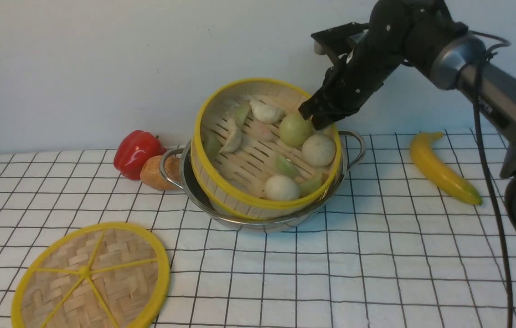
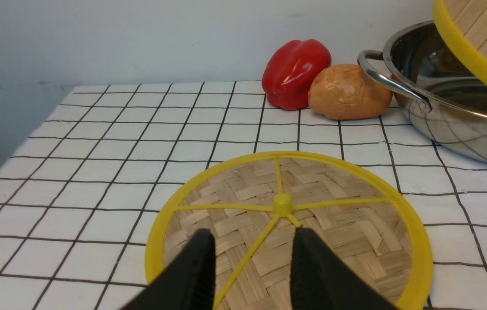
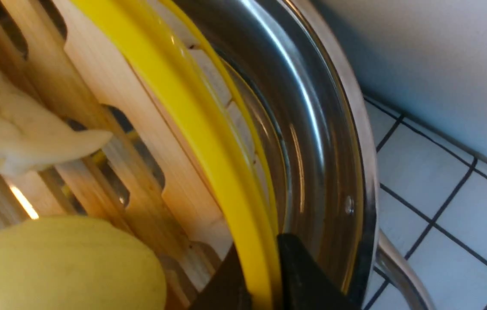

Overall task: Place the steamer in the pot on the white tablecloth, and put the lid on the steamer.
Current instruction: 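Place the bamboo steamer basket of food into the steel pot with the right gripper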

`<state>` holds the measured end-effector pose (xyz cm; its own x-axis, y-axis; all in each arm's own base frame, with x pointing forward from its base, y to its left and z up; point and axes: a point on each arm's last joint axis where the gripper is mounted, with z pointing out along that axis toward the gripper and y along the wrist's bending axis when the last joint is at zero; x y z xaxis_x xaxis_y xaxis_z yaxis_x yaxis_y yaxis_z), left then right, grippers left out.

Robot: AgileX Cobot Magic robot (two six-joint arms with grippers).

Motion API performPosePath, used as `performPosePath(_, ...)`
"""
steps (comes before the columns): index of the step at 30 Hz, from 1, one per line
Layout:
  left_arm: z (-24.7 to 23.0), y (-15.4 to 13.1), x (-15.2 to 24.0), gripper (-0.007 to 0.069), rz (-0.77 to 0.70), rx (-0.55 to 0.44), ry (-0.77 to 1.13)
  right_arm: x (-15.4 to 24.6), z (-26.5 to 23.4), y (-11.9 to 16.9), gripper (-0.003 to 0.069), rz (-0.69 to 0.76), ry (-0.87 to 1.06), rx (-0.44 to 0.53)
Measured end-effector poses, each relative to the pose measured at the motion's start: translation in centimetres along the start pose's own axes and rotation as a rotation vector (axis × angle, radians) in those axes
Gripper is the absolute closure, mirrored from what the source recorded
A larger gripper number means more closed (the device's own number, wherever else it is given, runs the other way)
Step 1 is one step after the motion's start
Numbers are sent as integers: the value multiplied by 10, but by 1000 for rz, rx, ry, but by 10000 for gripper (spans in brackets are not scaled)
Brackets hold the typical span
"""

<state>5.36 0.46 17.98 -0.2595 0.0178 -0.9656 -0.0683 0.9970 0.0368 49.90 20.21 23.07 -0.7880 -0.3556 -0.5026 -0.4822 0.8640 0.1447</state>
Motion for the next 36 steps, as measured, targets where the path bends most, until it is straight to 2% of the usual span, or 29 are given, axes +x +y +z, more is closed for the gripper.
performPosePath(21, 0, 0, 0, 382, 0, 0, 0, 14, 37, -6, 602, -14, 73, 26)
performPosePath(36, 0, 0, 0, 382, 0, 0, 0, 14, 38, -6, 602, -34, 73, 22)
